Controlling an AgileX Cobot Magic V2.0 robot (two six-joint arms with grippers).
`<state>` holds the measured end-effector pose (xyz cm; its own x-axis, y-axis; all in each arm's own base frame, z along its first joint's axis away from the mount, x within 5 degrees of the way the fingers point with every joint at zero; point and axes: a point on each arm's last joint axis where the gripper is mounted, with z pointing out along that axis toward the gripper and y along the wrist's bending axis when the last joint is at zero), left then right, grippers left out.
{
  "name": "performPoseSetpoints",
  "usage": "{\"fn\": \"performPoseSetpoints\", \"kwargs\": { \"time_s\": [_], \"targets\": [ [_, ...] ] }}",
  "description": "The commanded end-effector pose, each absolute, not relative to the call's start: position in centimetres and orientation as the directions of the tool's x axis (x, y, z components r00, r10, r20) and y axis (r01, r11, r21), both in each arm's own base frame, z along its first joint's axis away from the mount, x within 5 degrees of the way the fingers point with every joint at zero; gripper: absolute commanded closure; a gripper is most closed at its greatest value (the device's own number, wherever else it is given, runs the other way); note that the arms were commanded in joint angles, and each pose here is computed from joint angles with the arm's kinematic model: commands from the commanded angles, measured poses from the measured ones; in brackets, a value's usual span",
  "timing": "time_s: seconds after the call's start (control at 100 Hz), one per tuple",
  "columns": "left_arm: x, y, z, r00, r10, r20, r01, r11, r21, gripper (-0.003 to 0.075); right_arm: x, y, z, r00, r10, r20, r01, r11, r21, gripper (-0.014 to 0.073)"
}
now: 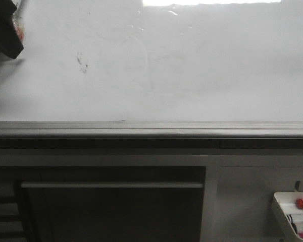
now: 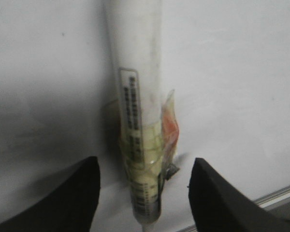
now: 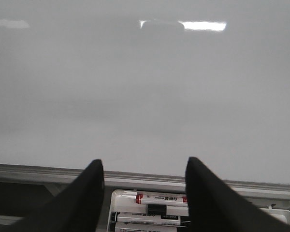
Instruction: Write number 2 on whiteboard
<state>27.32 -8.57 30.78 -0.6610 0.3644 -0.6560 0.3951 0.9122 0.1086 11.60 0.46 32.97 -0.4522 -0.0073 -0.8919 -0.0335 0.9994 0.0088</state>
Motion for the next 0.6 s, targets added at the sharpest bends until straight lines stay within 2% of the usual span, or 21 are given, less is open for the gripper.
{"fn": "performPoseSetpoints", "kwargs": {
  "time_s": [0.0, 0.32, 0.59],
  "targets": [
    [28.0, -8.9, 32.4, -0.6, 0.375, -0.707, 0.399, 0.906, 0.142, 0.0413, 11.9, 0.5, 34.6, -0.366, -0.015, -0.93, -0.038, 0.999, -0.001, 0.0253],
    [27.6, -8.7, 32.8, -0.617, 0.379, -0.689, 0.4, 0.906, 0.14, 0.064, 11.9, 0.5, 34.6, -0.366, -0.015, -0.93, -0.038, 0.999, -0.001, 0.0253],
    [25.6, -8.1, 34.8, -0.6, 0.374, -0.707, 0.395, 0.907, 0.144, 0.0738, 11.9, 0.9, 34.7, -0.372, 0.051, -0.927, -0.057, 0.995, 0.078, 0.0253]
  ]
}}
